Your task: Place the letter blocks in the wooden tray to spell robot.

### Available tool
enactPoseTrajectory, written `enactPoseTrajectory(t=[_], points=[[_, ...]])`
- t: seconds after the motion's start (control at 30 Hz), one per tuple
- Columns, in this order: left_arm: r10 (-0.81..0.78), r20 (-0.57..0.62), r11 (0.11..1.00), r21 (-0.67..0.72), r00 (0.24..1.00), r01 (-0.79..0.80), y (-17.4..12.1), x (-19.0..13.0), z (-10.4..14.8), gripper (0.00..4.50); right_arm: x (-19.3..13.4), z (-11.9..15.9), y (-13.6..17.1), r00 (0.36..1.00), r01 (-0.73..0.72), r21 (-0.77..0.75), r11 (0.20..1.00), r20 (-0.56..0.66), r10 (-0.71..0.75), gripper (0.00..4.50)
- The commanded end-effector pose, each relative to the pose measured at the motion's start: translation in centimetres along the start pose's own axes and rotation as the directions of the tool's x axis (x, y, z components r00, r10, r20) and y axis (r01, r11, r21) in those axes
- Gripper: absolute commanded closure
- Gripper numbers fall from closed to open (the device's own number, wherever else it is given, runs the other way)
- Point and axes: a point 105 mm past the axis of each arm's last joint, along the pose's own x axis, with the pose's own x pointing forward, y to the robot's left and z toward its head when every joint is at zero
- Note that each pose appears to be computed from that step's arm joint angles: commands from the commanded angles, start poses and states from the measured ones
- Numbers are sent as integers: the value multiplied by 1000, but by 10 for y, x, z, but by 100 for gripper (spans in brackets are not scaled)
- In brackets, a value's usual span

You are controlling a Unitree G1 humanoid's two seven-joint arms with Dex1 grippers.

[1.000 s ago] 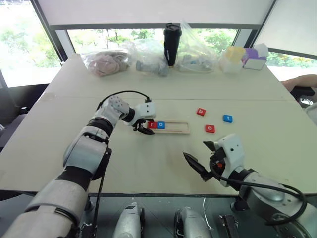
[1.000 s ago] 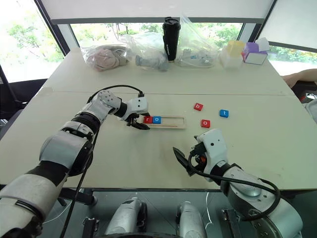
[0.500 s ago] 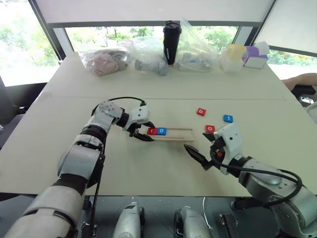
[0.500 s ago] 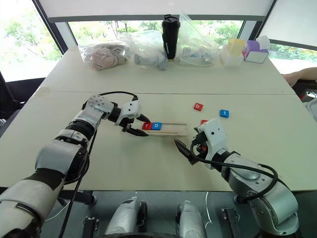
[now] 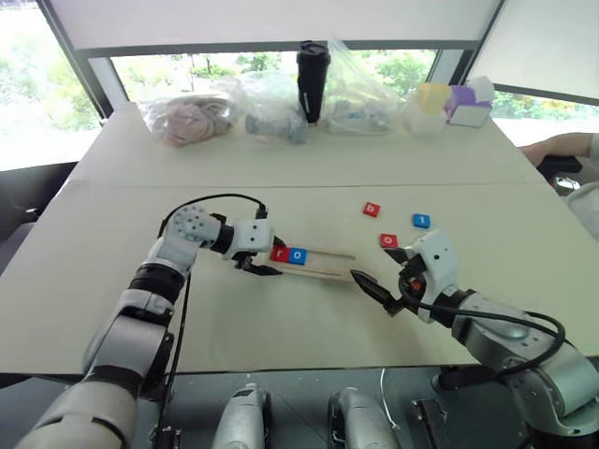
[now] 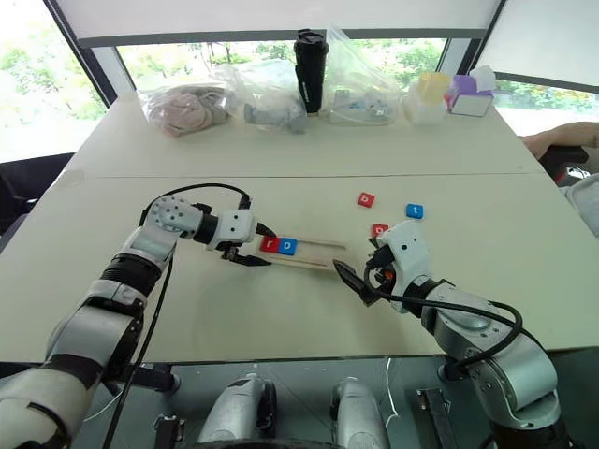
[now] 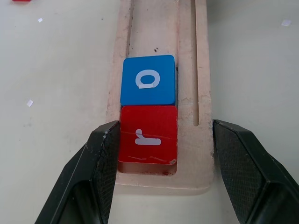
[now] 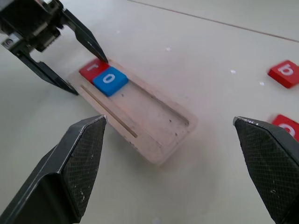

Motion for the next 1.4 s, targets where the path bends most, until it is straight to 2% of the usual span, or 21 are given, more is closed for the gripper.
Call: enactPoseTrajectory(t=[0.03,0.27,0.57,0.73,0.8,0.87,0.9,1.1,1.4], points=[[-80,-74,995,-72,994,75,-23,-5,-15,198,1,6,2,999,-6,-10,1000,44,6,0],[-76,-32,988,-135,997,71,-28,-17,7,198,9,4,3,998,-11,6,1000,61,10,0],[-49,-53,984,-173,997,39,-33,-11,14,198,11,1,3,998,-18,6,1000,59,18,0],[-40,-70,983,-182,997,27,-35,-9,10,198,11,0,2,998,-19,2,1000,52,19,0],[-42,-70,983,-181,997,29,-36,-9,9,93,11,0,1,999,-19,0,1000,51,19,0],[-54,-66,982,-185,996,41,-38,-9,9,19,11,0,1,999,-17,-1,1000,49,17,0],[-58,-61,981,-191,996,45,-39,-9,9,9,10,0,0,999,-17,-2,1000,48,17,0],[25,-55,978,-207,998,-36,-28,-12,4,9,10,0,-1,999,-18,-4,1000,46,19,0],[29,129,969,-247,991,4,-26,-49,37,9,11,4,-4,998,-37,-6,999,55,38,0]])
